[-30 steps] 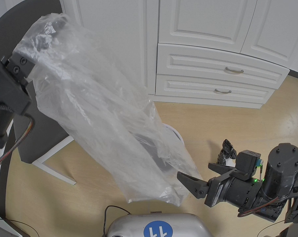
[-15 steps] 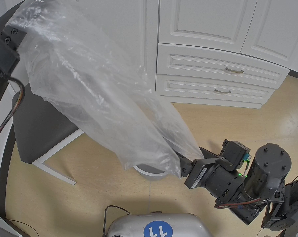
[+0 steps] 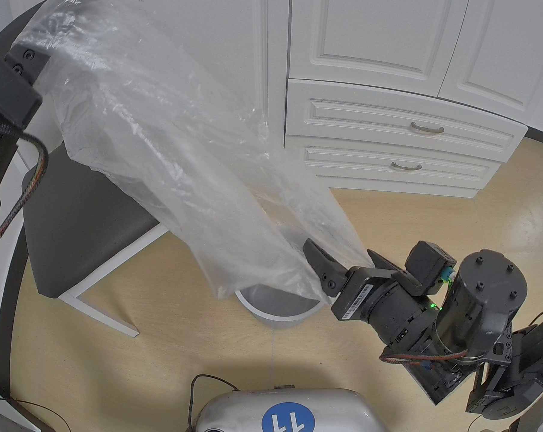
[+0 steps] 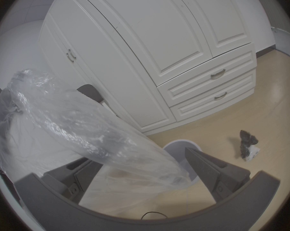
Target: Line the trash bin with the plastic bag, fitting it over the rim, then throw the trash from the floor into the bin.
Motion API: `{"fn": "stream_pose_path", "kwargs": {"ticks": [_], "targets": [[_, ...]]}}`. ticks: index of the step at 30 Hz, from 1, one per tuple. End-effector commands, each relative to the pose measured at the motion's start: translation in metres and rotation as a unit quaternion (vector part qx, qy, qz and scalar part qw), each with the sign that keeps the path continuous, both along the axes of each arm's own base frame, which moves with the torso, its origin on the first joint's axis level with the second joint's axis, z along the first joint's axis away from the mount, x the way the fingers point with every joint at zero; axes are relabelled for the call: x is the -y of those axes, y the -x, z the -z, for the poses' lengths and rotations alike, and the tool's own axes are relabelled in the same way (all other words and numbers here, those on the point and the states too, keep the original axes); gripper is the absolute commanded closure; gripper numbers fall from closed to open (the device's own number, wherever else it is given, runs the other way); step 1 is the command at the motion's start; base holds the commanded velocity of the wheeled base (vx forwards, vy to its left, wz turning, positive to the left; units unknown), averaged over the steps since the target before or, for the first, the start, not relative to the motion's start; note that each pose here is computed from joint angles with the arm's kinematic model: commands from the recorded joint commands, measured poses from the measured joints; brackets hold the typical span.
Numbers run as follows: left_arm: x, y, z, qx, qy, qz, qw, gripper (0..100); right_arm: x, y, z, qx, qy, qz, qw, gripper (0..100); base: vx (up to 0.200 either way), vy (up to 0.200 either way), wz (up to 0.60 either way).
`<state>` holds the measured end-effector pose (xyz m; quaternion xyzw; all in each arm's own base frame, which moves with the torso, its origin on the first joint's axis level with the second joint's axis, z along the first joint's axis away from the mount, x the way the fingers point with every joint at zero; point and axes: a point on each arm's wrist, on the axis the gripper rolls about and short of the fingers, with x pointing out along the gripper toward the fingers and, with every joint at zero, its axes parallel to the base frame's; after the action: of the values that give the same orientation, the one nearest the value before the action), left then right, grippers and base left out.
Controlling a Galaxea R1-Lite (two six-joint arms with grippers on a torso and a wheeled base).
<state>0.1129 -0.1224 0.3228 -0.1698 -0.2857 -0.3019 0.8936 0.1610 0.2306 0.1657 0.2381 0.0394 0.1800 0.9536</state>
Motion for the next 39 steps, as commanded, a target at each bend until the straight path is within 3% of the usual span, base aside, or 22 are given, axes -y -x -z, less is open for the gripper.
{"fn": "stream_pose_path", "kwargs": {"ticks": [1, 6, 18, 23, 25, 39], "targets": [[-0.004, 0.0, 0.0, 0.005, -0.003, -0.012, 0.9999, 100, -0.001, -0.004, -0.006, 0.011, 0.007, 0.028, 0.9995, 0, 0.0, 0.0, 0.0], [-0.006, 0.002, 0.0, 0.009, -0.007, -0.018, 0.9998, 100, 0.003, -0.008, -0.009, 0.02, 0.026, 0.052, 0.9981, 0, 0.0, 0.0, 0.0], [-0.006, 0.003, -0.001, 0.011, -0.005, -0.018, 0.9998, 100, 0.011, -0.002, 0.001, 0.004, 0.048, 0.032, 0.9983, 0, 0.0, 0.0, 0.0], [-0.008, 0.004, -0.002, 0.014, 0.0, -0.017, 0.9998, 100, 0.02, -0.006, 0.003, -0.017, 0.008, -0.023, 0.9996, 0, 0.0, 0.0, 0.0], [-0.009, 0.005, -0.004, 0.02, 0.008, -0.017, 0.9996, 100, 0.03, -0.006, 0.004, -0.033, -0.025, -0.078, 0.9961, 0, 0.0, 0.0, 0.0], [-0.009, 0.007, -0.005, 0.025, 0.013, -0.012, 0.9995, 100, 0.042, -0.013, 0.017, -0.078, -0.085, -0.146, 0.9826, 0, 0.0, 0.0, 0.0]]}}
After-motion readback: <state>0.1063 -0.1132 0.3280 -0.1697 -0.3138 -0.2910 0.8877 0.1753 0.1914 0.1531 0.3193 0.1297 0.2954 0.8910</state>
